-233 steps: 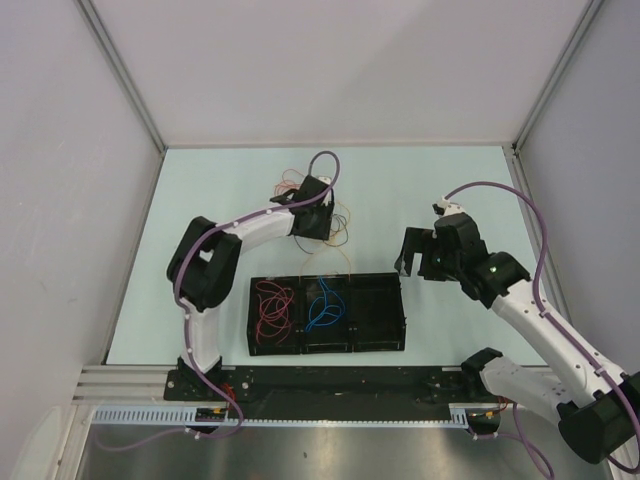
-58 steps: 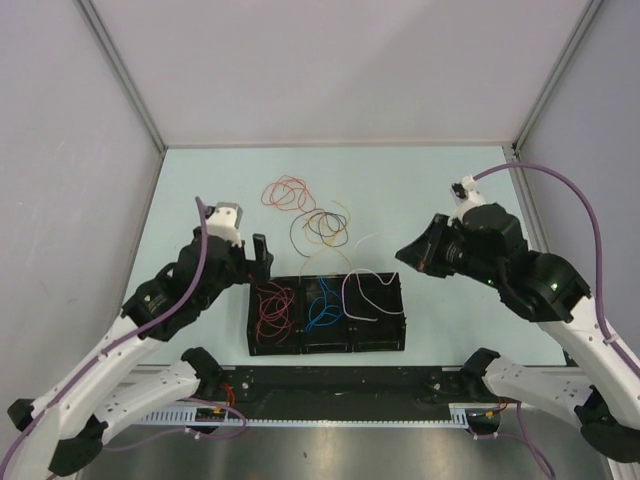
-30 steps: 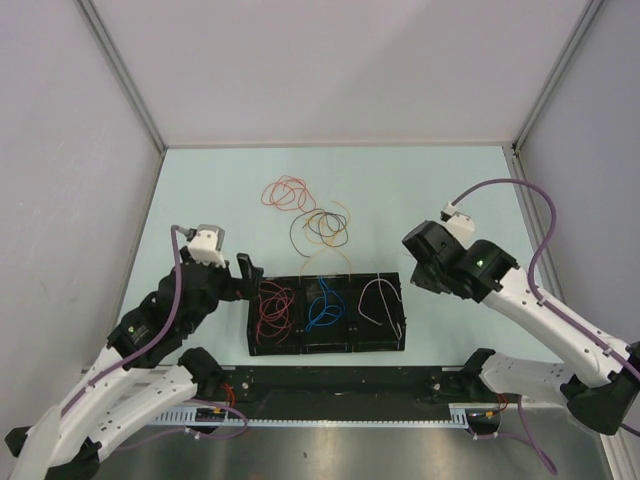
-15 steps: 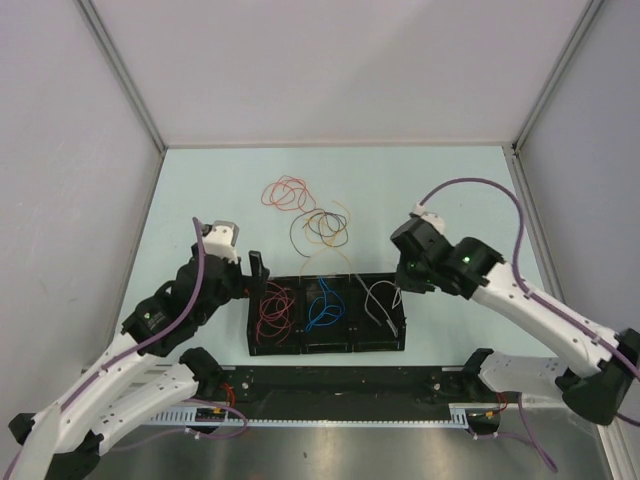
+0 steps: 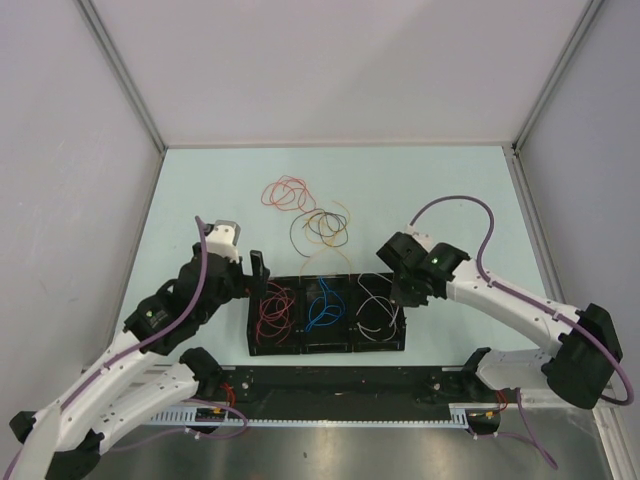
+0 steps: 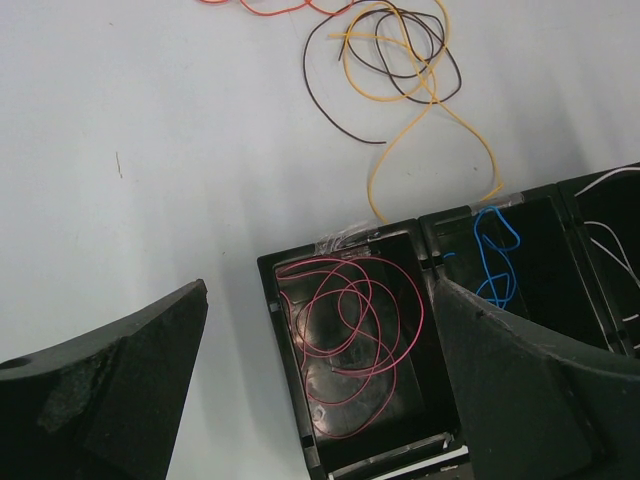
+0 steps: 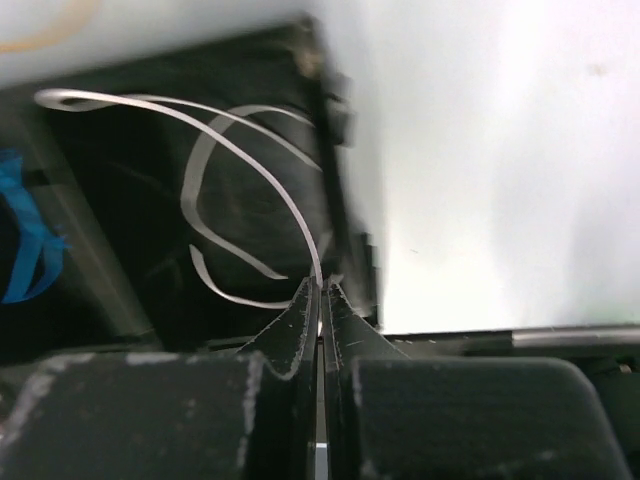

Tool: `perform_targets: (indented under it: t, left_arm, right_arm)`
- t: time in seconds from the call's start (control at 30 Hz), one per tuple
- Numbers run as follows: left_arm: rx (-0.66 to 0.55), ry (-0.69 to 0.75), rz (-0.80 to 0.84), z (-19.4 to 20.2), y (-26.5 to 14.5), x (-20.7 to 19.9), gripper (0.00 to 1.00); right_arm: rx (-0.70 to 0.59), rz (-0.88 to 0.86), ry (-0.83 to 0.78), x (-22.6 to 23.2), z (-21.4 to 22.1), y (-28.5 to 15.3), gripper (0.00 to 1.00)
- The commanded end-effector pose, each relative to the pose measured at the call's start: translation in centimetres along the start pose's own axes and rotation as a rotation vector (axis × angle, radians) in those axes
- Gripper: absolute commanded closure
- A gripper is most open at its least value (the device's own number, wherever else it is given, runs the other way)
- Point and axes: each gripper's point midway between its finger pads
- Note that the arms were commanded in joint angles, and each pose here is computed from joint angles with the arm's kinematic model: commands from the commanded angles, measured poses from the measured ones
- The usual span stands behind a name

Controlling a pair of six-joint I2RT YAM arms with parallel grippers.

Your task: Untangle the cables

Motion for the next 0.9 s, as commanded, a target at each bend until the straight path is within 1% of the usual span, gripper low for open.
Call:
perform_targets:
  t: [0.0, 0.1, 0.3, 0.4, 0.57, 0.73, 0.87]
  left_arm:
    - [-0.027, -0.005, 0.000, -0.7, 0.1, 0.0, 0.00]
    - [-0.023, -0.004, 0.004, -0.7, 0.2, -0.1, 0.00]
    - [-0.015, 0.000, -0.001, -0.5, 0.3, -0.1, 0.00]
    - [-0.018, -0.001, -0.004, -0.6, 0.3, 0.0, 0.00]
    - [-0.017, 0.000, -0.006, -0.6, 0.3, 0.0, 0.00]
    - [-0.010, 0.002, -0.009, -0.5, 0.5, 0.0, 0.00]
    - [-0.009, 0.002, 0.000, -0.6, 0.5, -0.2, 0.00]
  right_arm:
    - [0.044, 0.052, 0.063, -1.6, 1.9, 1.3, 1.00]
    - [0.068, 0.024, 0.065, -1.1, 2.8, 2.2, 1.00]
    - [0.133, -0.102, 0.047, 2.6, 3.7, 3.8, 1.00]
    - [0.166, -0.104, 0.037, 3.3, 4.2, 5.0, 1.00]
    - [0.202, -0.059, 0.008, 2.9, 5.0, 6.7, 1.00]
    - [0.184, -0.036, -0.012, 2.1, 5.1, 5.8, 1.00]
    - [0.176, -0.057, -0.018, 2.1, 5.0, 4.6, 1.00]
Point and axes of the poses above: each gripper's point midway between its finger pads, its own y axis out along the fingers, its own x axis along the line the jaws close on, z = x × y, and after that the axes turned 1 degree about y, right-handed
